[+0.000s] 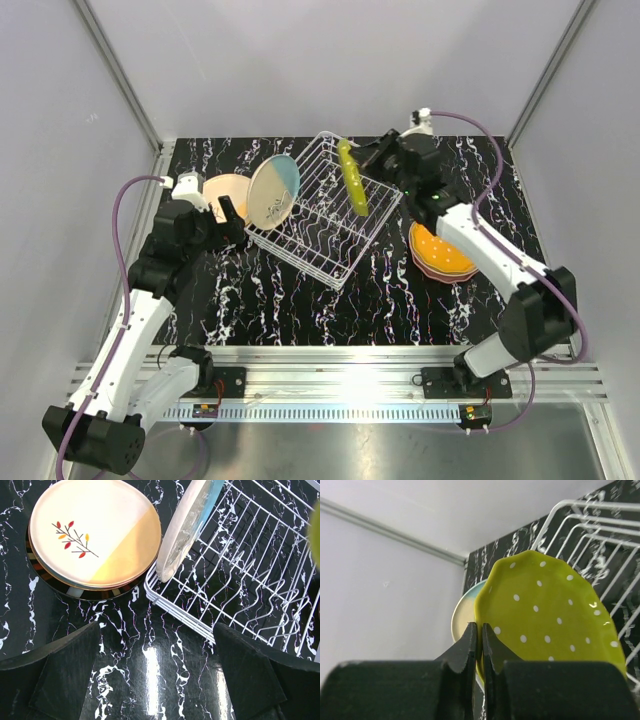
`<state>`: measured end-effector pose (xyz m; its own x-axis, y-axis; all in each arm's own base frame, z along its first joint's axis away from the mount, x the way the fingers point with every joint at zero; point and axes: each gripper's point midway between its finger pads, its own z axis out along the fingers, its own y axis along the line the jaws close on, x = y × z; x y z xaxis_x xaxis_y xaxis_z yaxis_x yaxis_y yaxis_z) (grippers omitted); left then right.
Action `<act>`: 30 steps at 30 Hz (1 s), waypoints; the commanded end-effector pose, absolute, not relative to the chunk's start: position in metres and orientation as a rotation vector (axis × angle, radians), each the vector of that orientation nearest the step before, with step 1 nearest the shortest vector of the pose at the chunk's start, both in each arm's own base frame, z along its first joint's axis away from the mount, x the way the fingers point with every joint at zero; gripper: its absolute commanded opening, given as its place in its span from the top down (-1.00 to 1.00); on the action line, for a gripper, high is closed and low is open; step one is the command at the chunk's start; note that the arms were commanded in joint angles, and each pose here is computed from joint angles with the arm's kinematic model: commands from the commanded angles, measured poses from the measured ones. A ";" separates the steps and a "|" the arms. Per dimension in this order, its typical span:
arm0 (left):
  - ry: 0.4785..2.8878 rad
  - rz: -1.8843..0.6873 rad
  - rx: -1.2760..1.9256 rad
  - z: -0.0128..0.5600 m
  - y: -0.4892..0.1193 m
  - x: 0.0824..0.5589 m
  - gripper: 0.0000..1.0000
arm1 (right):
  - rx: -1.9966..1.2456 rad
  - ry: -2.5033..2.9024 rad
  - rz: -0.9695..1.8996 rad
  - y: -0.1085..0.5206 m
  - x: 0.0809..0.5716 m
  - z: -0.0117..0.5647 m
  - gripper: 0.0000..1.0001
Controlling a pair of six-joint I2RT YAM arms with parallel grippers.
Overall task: Load the plates into the dish rack
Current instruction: Insert the plate into the dish rack
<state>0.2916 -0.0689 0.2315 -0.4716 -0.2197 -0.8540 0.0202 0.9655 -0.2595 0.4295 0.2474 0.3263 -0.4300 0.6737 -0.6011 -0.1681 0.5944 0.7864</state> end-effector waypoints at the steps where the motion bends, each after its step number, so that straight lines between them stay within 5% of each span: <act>1: 2.016 -0.332 -0.127 0.239 -0.077 0.297 -0.98 | 0.322 1.412 1.263 0.283 0.417 0.449 1.00; 30: 2.010 -0.331 -0.134 0.238 -0.084 0.292 -0.98 | 0.726 1.222 1.191 0.405 0.443 0.425 1.00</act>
